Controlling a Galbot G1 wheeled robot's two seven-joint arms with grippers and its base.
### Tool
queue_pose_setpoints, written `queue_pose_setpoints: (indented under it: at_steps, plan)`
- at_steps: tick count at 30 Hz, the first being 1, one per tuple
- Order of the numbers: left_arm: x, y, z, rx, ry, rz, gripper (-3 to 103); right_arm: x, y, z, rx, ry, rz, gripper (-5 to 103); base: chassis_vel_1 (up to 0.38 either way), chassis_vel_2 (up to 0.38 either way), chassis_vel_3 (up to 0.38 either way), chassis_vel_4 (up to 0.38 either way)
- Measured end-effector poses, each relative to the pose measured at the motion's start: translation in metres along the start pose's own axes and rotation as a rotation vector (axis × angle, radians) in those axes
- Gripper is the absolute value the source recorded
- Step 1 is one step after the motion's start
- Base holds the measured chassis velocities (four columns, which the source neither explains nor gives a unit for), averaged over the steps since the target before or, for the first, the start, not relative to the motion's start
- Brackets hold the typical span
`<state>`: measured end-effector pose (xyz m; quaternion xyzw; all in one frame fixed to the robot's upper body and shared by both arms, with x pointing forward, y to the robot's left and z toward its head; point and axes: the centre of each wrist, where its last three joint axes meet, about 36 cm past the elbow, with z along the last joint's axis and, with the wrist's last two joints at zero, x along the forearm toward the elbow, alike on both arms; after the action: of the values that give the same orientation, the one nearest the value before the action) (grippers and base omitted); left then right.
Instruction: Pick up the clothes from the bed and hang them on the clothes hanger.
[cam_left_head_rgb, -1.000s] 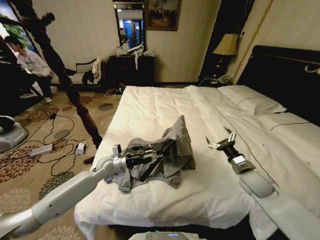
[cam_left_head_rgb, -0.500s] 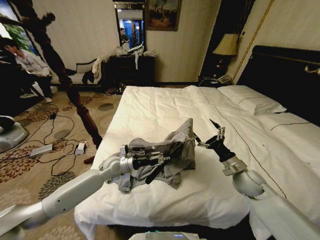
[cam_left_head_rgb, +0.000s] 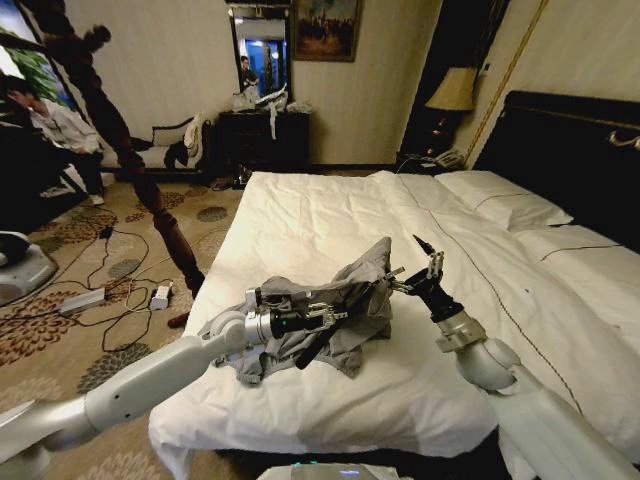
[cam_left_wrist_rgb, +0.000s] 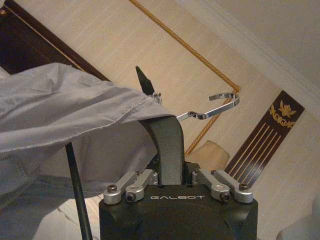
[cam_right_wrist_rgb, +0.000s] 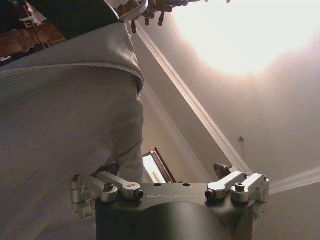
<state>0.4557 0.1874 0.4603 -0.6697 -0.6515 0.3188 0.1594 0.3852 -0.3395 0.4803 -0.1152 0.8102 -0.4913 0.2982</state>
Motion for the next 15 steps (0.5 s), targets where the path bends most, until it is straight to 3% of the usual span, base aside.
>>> queue_pose_setpoints:
  at_steps: [6, 15]
  plan:
    - [-0.002, -0.001, 0.006, 0.013, 0.004, 0.007, 23, 0.002, 0.010, -0.005, 0.005, -0.024, -0.042, 100, 0.000, 0.000, 0.000, 0.000]
    - [-0.008, -0.004, 0.010, 0.022, 0.010, 0.025, 23, -0.005, 0.021, -0.011, -0.022, -0.029, -0.015, 103, 0.000, 0.000, 0.000, 0.000]
